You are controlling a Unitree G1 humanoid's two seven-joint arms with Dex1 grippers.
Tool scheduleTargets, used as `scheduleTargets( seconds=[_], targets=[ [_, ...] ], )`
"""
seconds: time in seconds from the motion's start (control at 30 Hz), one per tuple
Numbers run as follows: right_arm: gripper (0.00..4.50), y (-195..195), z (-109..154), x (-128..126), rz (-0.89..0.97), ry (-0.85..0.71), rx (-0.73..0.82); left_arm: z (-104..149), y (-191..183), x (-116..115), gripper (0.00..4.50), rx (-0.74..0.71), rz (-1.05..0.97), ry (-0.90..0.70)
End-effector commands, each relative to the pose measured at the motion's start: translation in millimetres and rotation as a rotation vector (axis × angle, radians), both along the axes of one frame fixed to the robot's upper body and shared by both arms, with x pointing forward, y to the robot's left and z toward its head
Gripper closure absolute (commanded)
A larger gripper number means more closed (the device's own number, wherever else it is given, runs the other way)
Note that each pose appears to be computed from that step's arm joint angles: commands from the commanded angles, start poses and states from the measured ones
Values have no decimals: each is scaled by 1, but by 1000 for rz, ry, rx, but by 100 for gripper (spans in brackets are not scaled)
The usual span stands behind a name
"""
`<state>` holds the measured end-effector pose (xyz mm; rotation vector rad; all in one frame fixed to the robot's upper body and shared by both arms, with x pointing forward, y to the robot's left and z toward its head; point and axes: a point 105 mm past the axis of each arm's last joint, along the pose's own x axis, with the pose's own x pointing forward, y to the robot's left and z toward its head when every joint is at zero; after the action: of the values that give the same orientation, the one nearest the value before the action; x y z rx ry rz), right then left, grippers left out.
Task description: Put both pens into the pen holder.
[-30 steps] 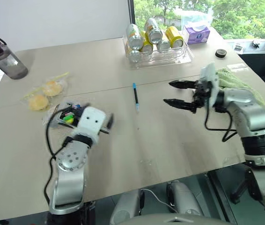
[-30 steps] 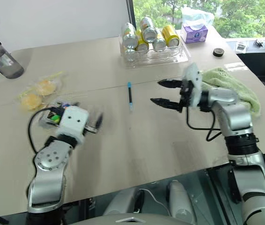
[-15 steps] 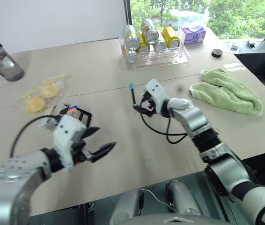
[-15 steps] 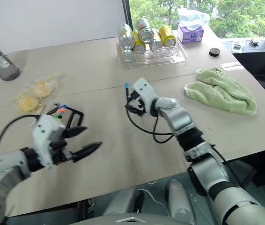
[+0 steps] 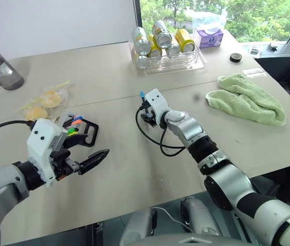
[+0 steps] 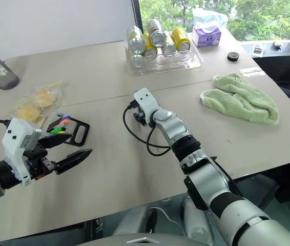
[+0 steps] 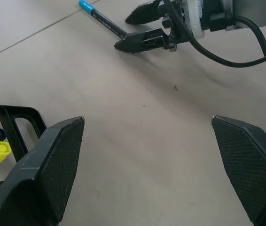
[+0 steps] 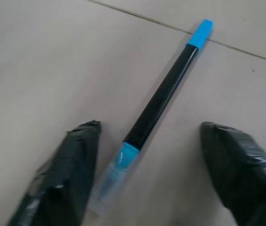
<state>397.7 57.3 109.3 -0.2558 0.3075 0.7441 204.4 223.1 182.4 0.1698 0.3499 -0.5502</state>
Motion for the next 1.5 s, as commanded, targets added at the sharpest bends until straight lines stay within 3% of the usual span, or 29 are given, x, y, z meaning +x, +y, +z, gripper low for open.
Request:
scheduleTargets(
  seconds=[0.03, 0.13, 0.17, 0.3, 0.43, 0.67, 0.77, 0.87, 1.03, 1.2, 1.3, 1.5],
  targets=[
    [286, 17, 1, -16, 31, 8, 10, 7, 2, 0, 0, 29, 13, -32],
    [436, 9, 0, -14, 2, 4, -13, 8, -1, 3, 0, 32, 3, -34],
    [448, 4, 3, -12, -13, -3, -16, 8, -2, 5, 0, 34, -3, -38],
    [450, -12, 12, -7, -58, -19, 0, 15, -8, 15, 0, 29, -29, -72],
    [450, -22, 37, -6, -26, -141, 105, 23, -25, 32, 0, -55, -55, -136],
    [450, -38, 79, -28, 110, -346, 265, 4, -42, 68, 0, -444, 126, -144],
    [450, -39, 92, -51, 234, -390, 342, 15, -48, 83, 0, -649, 172, -196],
    [450, -38, 94, -74, 346, -387, 392, 42, -54, 91, 0, -969, 151, -274],
    [450, -34, 94, -101, 505, -387, 418, 44, -65, 93, 0, -1057, 101, -235],
    [450, -33, 97, -109, 560, -395, 431, 35, -75, 93, 0, -1057, 73, -185],
    [450, -33, 96, -109, 564, -394, 426, 42, -76, 89, 87, -1103, 33, -205],
    [450, -32, 92, -111, 590, -365, 425, 46, -76, 85, 340, -1099, 19, -218]
  ],
)
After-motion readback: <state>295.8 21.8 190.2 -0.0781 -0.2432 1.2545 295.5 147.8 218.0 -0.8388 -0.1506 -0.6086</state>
